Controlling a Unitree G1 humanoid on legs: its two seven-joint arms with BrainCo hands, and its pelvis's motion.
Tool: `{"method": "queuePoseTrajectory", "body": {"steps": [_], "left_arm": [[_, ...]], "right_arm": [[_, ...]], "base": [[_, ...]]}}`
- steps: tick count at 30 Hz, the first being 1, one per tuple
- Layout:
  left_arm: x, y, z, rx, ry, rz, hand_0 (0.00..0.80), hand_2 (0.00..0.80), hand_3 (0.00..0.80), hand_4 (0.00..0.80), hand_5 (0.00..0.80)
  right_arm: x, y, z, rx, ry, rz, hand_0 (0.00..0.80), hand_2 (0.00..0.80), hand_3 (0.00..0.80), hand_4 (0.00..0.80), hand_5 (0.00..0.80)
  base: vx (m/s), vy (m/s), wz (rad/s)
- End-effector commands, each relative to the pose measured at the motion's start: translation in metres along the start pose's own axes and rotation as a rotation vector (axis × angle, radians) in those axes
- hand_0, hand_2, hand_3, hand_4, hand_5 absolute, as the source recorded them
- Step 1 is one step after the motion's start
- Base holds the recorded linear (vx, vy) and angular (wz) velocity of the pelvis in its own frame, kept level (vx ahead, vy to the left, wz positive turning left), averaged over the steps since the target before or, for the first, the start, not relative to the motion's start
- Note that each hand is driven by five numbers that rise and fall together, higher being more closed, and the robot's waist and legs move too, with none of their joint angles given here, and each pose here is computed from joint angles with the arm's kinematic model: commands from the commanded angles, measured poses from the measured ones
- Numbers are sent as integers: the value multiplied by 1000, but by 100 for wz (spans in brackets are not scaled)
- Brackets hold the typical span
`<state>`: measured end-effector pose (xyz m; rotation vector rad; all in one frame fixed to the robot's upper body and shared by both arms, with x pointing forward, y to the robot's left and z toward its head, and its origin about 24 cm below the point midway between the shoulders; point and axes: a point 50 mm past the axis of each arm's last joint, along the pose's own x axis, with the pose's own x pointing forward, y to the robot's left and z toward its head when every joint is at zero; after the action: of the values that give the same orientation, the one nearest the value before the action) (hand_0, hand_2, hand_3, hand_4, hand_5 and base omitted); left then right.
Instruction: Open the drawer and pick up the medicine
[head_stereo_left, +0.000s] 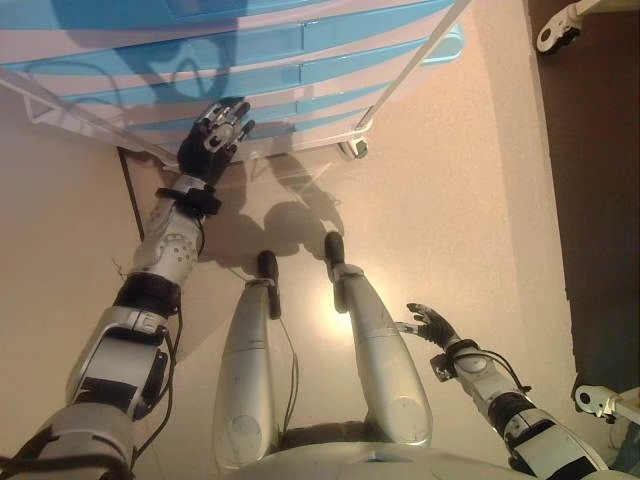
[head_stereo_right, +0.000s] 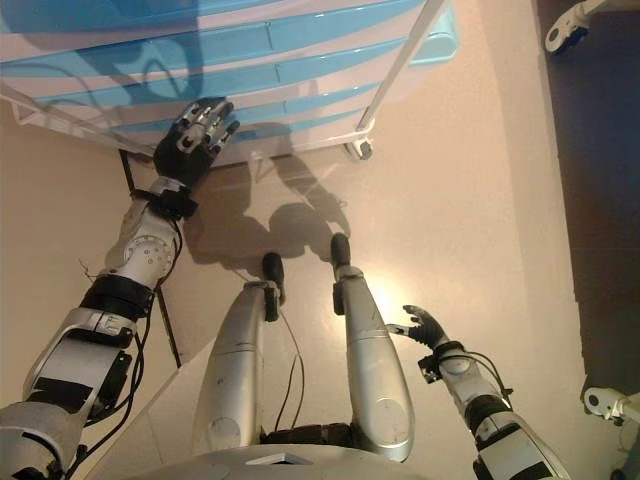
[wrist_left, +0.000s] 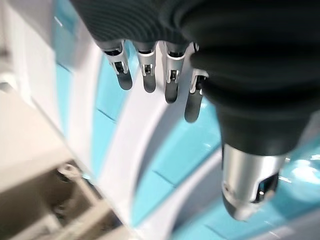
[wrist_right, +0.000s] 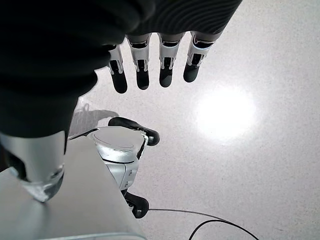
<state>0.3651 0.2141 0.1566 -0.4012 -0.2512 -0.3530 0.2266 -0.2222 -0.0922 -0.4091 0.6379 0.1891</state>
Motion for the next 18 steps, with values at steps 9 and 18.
{"method": "queuePoseTrajectory", "body": {"steps": [9,18], "left_arm": [[5,-6,-11,-75,74,-20,0,0,0,0,0],[10,-6,16,-398,-226,27,0,0,0,0,0]], "right_arm": [[-11,-16,-16,-51,41,-15,0,0,0,0,0],[-11,-6,-18,-58,47,10,0,0,0,0,0]], "base": [[-2,8,0],[-2,-4,0]]}}
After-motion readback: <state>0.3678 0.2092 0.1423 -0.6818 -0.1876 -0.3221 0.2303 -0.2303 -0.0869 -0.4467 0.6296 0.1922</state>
